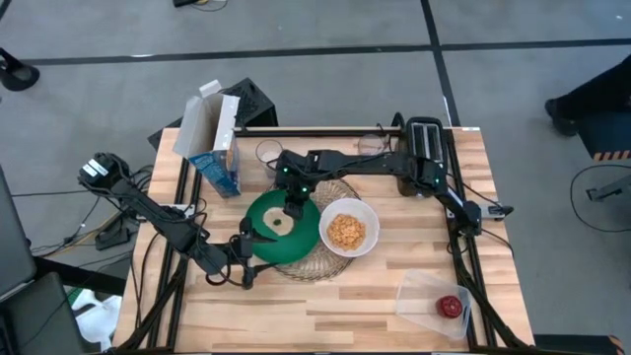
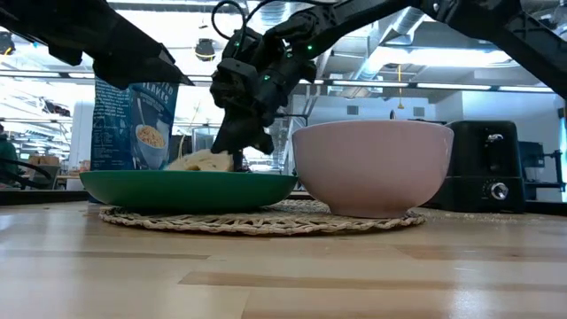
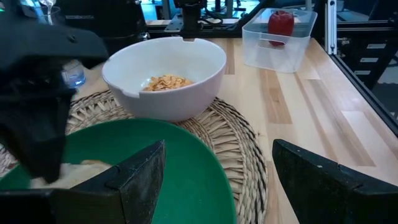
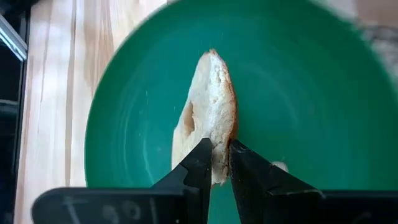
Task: Arrange a breakfast setting
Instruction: Put the bagel on the green plate, then put the apple on the brown tablemat at the top right of the green plate
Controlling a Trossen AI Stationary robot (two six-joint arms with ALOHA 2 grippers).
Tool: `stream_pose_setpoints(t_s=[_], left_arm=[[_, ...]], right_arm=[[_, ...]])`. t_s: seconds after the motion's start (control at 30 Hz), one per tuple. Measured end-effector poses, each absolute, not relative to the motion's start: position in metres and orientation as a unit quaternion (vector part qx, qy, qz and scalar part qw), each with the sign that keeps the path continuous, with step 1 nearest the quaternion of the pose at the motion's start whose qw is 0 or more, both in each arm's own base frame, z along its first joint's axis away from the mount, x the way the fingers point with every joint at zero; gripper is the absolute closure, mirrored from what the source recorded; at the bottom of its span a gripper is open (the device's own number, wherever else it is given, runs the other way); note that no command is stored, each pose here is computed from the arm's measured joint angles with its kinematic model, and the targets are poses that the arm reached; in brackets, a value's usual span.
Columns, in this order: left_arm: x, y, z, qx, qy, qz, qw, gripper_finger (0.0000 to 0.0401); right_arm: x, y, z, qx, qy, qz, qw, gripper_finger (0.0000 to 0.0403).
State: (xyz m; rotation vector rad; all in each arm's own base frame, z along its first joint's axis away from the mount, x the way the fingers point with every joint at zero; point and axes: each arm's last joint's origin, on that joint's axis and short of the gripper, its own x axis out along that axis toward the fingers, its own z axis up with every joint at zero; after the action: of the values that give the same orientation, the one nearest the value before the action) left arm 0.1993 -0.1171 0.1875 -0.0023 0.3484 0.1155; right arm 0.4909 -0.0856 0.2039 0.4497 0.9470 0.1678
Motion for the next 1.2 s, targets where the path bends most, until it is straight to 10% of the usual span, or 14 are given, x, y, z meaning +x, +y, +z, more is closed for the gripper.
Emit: stream_pose_setpoints(t_s=[0.67, 1.2], left_arm=[[0.1992, -0.1171, 0.1873, 0.000, 0.174, 0.057, 0.983, 0.0120], [0.1992, -0.1171, 0.1873, 0.000, 0.174, 0.057, 0.983, 0.0120]], right_arm=[[0.4934, -0.0872, 0.1940, 0.206, 0.460, 0.059, 0.862, 0.0316], [0.4927, -0.0850, 0.1982, 0.182, 0.459, 0.047, 0.869, 0.0181]])
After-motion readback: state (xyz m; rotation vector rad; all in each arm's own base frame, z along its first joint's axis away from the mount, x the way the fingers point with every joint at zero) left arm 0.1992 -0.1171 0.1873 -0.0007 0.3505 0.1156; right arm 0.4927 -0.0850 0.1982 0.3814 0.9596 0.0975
